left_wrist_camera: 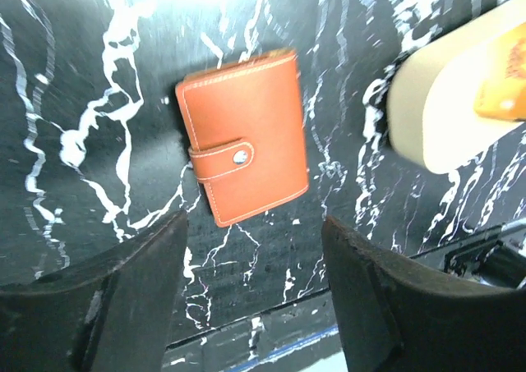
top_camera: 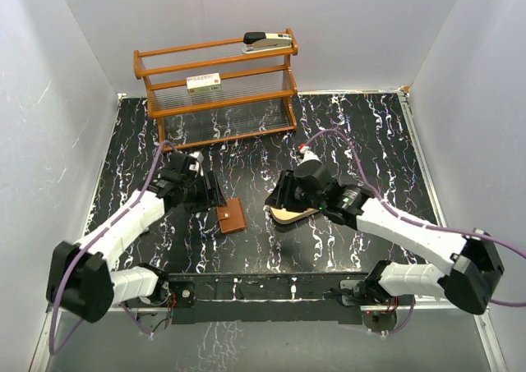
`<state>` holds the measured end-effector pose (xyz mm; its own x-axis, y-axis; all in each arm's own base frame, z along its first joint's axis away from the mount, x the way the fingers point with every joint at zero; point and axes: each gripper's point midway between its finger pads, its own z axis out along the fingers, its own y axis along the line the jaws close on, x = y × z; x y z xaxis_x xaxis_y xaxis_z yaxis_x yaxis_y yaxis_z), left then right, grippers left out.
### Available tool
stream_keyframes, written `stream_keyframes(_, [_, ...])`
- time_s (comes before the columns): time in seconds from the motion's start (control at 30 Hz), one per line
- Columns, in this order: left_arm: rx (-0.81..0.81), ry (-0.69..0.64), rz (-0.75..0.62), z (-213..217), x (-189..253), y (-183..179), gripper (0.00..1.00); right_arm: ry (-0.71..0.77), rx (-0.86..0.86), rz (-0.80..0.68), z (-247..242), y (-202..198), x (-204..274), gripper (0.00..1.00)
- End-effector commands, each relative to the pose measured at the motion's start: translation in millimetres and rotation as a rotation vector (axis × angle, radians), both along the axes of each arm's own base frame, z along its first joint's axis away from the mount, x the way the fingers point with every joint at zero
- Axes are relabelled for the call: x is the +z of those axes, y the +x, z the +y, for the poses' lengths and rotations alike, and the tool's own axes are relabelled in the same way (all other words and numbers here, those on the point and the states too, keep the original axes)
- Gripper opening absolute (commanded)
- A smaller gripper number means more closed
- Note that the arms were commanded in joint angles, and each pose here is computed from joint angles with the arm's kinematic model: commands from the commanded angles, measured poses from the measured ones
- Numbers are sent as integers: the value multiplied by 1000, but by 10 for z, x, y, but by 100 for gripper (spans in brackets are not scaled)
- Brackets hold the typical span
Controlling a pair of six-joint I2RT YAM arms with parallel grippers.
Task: Put the credit cards into the card holder
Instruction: Move the card holder to the center of the board, then open the card holder at the center of the board.
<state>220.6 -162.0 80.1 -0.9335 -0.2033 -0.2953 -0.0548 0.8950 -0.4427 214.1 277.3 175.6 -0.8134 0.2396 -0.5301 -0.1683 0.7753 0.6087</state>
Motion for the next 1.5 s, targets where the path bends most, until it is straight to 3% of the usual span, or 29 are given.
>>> stream_keyframes(0.0, [37, 112, -219, 276, 570, 184, 67, 87, 56, -35, 410, 90, 188, 38])
stream_keyframes(0.2, [108, 184, -477, 593, 1140, 242, 75, 70, 99, -14, 785, 138, 26, 37])
stream_keyframes(0.47, [150, 245, -597, 846, 1310, 127, 83, -43, 152, 73, 1151, 176, -494, 36])
stream_keyframes(0.8, [134, 252, -615, 891, 1238, 35, 85, -229, 164, 61, 1097, 324, -982, 39])
stream_keyframes(0.97, [127, 231, -601, 841, 1193, 39, 85, -221, 217, 77, 1185, 288, -1124, 39])
stream_keyframes(1.23, [156, 106, -387, 561, 802, -13, 76, -282, 217, 121, 1126, 259, -1472, 39])
stream_keyframes(1.3, [141, 74, -338, 469, 692, -26, 73, -280, 223, 126, 1118, 236, -1524, 34])
stream_keyframes(1.47, [94, 18, -223, 278, 457, -69, 68, -250, 226, 106, 1102, 216, -1465, 3])
